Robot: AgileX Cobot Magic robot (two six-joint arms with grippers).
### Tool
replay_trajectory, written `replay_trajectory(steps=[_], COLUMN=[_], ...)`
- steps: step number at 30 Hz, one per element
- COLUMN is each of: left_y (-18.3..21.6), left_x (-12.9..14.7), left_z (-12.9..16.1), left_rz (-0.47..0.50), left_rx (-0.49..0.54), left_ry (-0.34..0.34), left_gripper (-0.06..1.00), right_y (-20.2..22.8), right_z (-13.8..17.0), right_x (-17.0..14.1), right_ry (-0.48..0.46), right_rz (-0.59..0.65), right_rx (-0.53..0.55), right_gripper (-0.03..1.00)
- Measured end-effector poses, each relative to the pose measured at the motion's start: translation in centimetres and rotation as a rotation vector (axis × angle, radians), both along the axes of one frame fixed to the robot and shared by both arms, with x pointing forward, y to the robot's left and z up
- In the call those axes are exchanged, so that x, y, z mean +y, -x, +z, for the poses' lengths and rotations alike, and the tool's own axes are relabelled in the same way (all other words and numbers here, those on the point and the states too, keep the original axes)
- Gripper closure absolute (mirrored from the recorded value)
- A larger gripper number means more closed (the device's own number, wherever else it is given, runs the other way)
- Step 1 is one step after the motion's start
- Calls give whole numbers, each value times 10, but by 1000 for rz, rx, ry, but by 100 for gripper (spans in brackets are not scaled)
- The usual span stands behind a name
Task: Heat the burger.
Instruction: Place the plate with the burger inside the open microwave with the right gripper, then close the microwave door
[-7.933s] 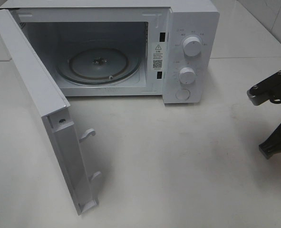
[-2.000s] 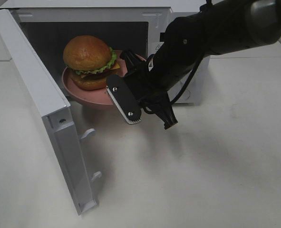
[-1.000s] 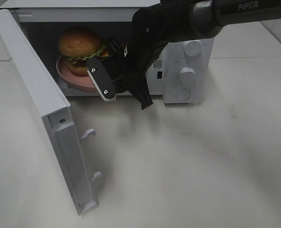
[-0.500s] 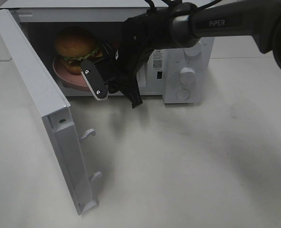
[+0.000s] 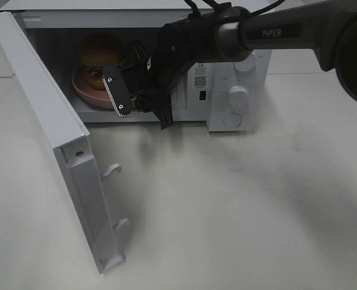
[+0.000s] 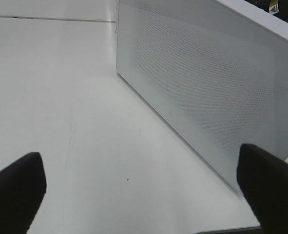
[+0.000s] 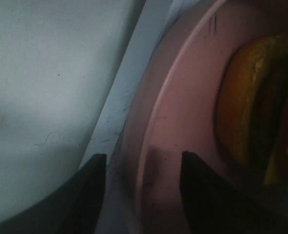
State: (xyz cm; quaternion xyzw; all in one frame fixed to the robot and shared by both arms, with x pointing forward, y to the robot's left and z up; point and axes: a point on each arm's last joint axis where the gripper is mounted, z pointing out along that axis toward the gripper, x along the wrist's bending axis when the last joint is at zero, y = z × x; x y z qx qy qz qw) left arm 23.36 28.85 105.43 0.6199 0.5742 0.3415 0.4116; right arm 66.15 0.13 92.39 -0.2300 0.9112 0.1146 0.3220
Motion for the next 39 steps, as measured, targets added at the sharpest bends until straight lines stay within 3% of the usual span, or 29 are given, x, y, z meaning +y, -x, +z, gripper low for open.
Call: replay_trajectory(steps=[1,9,39], left_y=[0,0,0], left_x=[0,0,0], left_z=[0,0,0], left_rz=[0,0,0], left_rx=[0,0,0], left_ry=[0,0,0], left_gripper=[-4,-4,-4], right_y=[1,20,122], right_z=[-1,-5,49], right_x=[-1,-13,-76], right_ry=[-13,18,24], right_rz=[-22,-58,-66], right_rx=[14,99,145], right_gripper=[39,22,21])
